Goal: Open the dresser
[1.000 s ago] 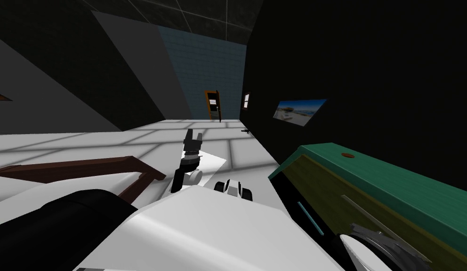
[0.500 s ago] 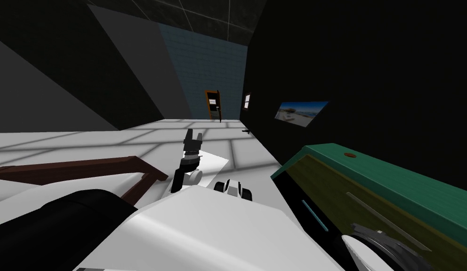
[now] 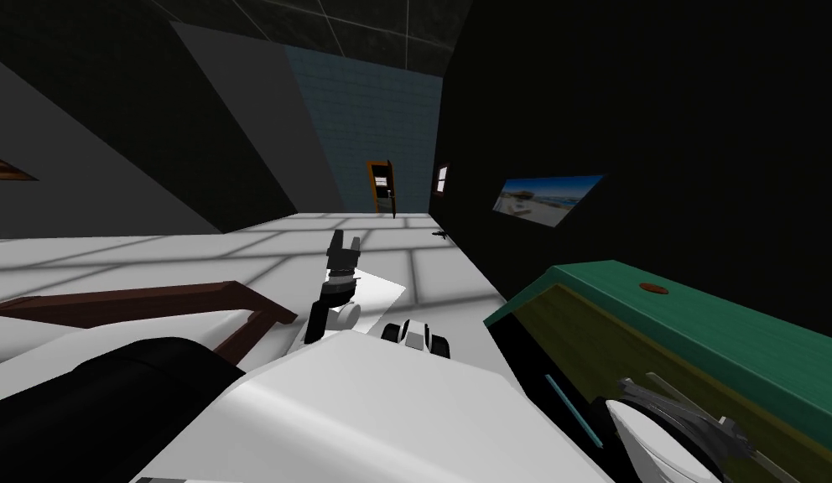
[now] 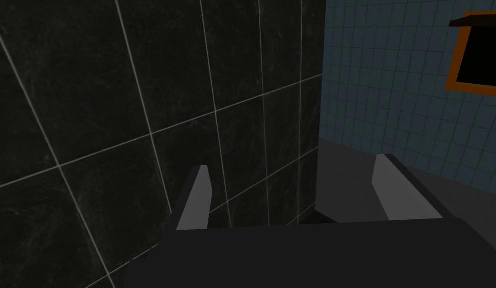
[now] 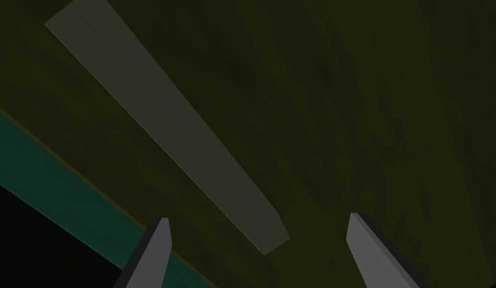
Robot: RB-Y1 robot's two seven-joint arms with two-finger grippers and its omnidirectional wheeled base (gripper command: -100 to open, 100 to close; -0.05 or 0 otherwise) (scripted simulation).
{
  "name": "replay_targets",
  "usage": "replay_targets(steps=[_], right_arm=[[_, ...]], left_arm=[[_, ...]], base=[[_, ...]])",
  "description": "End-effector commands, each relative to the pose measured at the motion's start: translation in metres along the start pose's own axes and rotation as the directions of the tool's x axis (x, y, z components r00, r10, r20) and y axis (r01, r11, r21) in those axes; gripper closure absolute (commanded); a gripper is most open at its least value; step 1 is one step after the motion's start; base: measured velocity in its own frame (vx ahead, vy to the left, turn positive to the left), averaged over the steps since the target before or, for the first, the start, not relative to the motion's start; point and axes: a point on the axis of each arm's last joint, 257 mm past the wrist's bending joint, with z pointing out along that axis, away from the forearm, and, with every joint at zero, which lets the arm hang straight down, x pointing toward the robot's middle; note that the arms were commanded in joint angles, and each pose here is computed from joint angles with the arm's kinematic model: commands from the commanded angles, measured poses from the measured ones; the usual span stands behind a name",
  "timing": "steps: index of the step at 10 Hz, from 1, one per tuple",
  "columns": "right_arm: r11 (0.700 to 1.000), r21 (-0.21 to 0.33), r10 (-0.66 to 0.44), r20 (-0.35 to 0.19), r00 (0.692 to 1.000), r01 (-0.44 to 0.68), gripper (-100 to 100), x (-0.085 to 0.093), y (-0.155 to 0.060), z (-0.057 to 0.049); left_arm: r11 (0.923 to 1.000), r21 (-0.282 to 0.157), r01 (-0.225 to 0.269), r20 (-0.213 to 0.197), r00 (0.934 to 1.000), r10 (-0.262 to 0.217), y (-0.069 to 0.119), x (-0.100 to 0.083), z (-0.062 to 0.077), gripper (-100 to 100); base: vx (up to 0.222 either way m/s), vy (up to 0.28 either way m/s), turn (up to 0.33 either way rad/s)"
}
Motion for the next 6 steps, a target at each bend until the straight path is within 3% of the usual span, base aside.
replay_targets(steps=[1,2,3,6], right_arm=[[1.0,-0.003,0.004,-0.006,1.0,-0.004,-100,0.0019,0.0034,-0.0013],[1.0,-0.002,0.002,-0.003,1.0,-0.002,-100,0.0008,0.0023,-0.0008],[1.0,-0.002,0.003,-0.003,1.0,-0.003,100,0.0008,0.0023,-0.0008],[1.0,-0.005,0.0,0.003,1.0,0.0,100,-0.0024,-0.0006,0.0013]], left_arm=[[1.0,0.0,0.0,0.0,1.0,0.0,0.0,0.0,0.0,0],[1.0,0.0,0.0,0.0,1.0,0.0,0.0,0.0,0.0,0],[1.0,0.0,0.0,0.0,1.0,0.0,0.0,0.0,0.0,0],[1.0,0.0,0.001,0.0,1.0,-0.001,0.0,0.0001,0.0001,0]], base=[[0.03,-0.114,0.026],[0.016,-0.074,0.017],[0.001,-0.011,-0.001],[-0.049,0.156,-0.022]])
